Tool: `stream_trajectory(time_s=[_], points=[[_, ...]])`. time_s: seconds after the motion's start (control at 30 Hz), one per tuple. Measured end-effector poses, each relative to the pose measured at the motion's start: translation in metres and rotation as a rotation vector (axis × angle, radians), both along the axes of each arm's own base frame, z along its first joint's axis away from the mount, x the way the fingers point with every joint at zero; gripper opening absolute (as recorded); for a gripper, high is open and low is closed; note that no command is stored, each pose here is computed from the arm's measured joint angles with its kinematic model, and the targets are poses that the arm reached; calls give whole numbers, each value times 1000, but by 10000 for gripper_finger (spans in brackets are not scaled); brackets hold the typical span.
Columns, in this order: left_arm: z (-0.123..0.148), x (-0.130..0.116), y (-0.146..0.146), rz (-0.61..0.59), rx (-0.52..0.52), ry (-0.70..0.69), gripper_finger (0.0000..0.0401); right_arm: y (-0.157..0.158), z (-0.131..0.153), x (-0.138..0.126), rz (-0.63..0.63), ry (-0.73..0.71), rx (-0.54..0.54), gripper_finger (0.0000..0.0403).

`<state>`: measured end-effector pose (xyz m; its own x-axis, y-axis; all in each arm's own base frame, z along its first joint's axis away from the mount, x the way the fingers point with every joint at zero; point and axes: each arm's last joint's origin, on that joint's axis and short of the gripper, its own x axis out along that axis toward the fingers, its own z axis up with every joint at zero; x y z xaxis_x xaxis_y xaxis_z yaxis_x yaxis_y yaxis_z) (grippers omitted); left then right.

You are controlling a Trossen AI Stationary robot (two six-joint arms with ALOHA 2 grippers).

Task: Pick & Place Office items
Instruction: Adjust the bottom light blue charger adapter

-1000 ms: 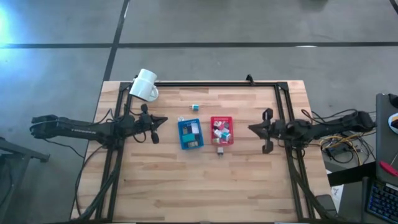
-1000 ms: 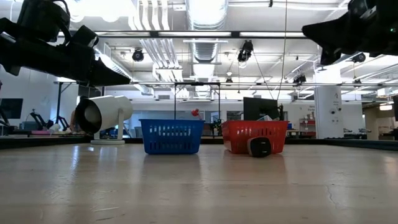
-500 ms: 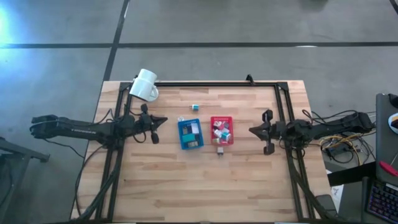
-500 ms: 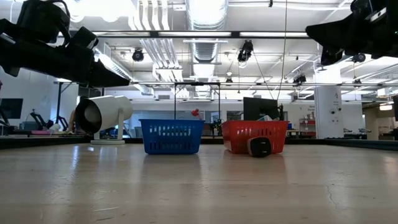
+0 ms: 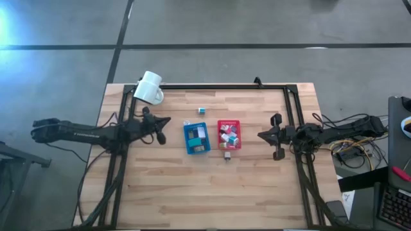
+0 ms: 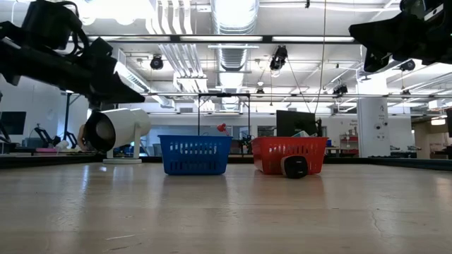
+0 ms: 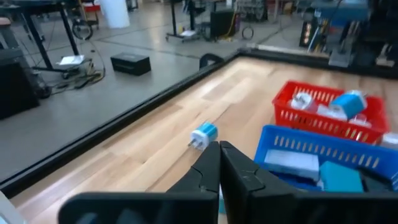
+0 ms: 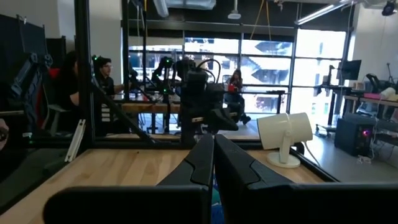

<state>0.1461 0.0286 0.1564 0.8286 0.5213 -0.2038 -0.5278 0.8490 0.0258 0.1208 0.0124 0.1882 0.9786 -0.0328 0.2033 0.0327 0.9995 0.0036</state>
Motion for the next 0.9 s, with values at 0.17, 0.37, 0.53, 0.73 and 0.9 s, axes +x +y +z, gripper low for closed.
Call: stream_trajectory(time_s=[0.17,0.37,0.53,0.73,0.9], points=[[-1,10,1,0,3,90,4,0,2,0,-2,-20,4,8],[-9,37,4,1,-4,240,2,0,2,0,-8,-22,5,8],[-10,69,11,105,69,306,6,0,2,0,-7,-21,12,8],[-26,95,14,65,99,477,3,0,0,0,-6,-5,14,8],[-37,106,16,79,123,559,3,0,0,0,-7,2,7,8]])
